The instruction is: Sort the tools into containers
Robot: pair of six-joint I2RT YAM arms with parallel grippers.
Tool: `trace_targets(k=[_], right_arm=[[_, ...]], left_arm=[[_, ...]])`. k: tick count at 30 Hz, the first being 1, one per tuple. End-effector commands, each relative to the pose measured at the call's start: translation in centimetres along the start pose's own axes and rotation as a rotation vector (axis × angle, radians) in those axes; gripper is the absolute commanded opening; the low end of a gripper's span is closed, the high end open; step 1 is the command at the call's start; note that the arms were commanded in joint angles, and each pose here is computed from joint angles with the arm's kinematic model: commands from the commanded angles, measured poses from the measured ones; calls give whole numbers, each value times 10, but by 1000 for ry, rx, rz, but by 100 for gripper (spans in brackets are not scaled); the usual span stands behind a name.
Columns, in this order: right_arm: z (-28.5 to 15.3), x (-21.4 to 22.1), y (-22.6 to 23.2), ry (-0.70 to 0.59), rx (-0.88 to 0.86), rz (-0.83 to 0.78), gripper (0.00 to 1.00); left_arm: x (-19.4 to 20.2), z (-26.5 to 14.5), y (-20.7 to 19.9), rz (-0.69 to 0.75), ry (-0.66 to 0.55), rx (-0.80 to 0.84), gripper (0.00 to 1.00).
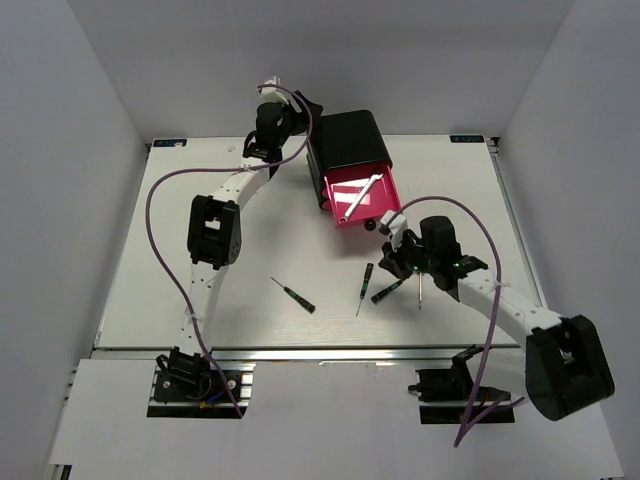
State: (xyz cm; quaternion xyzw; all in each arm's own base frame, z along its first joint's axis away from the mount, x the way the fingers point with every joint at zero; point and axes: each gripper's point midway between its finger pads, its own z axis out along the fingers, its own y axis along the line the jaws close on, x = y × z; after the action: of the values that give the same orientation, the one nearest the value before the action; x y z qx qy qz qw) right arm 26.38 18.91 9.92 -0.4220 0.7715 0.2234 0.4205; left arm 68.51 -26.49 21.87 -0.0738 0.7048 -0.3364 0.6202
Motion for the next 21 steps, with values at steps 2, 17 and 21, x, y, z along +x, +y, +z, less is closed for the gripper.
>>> trace_targets(k=[2,17,21], right_arm=[[25,-19,-34,-43,81,-45,15],[65,-67,-97,-134,234,-118,12],[70,-78,-104,-156,243,-129,12]], left_arm=[[-15,-7,-29,-16,19,133,86],[15,-14,-25,-6,149,183,84],[28,-17,-25,3,196,203,83]])
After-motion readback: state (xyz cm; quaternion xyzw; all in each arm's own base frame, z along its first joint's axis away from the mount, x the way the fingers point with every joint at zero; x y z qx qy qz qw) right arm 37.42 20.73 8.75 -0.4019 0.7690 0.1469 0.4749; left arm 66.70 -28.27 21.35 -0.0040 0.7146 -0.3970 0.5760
